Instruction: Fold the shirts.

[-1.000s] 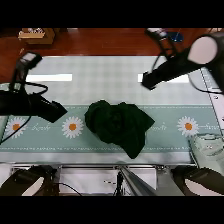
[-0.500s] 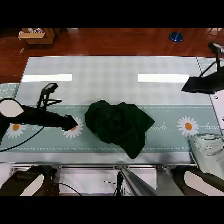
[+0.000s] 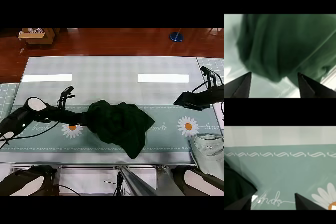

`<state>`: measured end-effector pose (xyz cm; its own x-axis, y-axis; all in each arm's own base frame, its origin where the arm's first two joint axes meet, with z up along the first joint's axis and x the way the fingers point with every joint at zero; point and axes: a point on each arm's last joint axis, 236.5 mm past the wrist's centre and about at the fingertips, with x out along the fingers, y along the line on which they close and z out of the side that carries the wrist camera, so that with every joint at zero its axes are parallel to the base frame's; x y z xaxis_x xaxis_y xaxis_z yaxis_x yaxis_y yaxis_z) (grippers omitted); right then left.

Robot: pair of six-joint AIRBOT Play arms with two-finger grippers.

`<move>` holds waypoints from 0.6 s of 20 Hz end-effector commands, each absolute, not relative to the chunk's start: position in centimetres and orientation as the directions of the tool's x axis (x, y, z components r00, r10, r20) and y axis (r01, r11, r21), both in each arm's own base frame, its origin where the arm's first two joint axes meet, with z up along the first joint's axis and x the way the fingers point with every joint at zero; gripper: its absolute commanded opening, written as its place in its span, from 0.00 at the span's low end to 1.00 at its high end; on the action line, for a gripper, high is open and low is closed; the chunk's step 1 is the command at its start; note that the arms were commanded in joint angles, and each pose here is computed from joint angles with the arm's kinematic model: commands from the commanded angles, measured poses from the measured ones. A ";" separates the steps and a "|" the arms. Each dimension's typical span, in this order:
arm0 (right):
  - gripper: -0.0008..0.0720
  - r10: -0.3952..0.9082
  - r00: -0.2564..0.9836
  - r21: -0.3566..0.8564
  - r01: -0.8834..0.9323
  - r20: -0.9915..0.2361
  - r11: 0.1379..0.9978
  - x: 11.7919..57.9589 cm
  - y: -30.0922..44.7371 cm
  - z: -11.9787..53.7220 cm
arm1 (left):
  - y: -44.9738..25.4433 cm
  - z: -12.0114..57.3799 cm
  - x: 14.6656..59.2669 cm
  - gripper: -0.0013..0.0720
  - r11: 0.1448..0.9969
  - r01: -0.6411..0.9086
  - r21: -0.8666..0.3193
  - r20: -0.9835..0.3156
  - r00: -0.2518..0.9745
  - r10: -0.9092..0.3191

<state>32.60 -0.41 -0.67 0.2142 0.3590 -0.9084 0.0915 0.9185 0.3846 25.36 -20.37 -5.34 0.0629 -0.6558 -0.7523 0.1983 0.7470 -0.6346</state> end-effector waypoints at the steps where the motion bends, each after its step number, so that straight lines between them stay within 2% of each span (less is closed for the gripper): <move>1: 0.81 0.390 0.231 0.420 0.099 -0.891 0.902 32.9 0.3 -0.7 | -21.6 -6.2 26.9 0.84 0.753 0.190 -0.630 -0.749 0.109 -0.654; 3: 0.81 0.407 0.233 0.437 0.099 -0.883 0.894 32.9 0.7 -0.5 | -21.4 -7.1 26.8 0.24 0.759 0.162 -0.630 -0.757 0.091 -0.647; 4: 0.81 0.409 0.227 0.438 0.099 -0.884 0.893 32.8 0.7 -0.5 | -21.3 -7.4 26.8 0.13 0.761 0.154 -0.631 -0.759 0.083 -0.646; 5: 0.81 0.410 0.222 0.439 0.100 -0.885 0.893 32.6 0.7 -0.5 | -21.3 -7.5 26.7 0.12 0.760 0.153 -0.631 -0.759 0.080 -0.646; 6: 0.81 0.413 0.214 0.440 0.100 -0.885 0.892 32.4 0.8 -0.7 | -21.3 -7.5 26.7 0.05 0.760 0.153 -0.632 -0.758 0.080 -0.647; 12: 0.82 0.501 0.094 0.510 0.124 -0.860 0.851 28.2 3.4 -4.6 | -21.4 -7.1 26.6 0.05 0.755 0.162 -0.635 -0.755 0.077 -0.652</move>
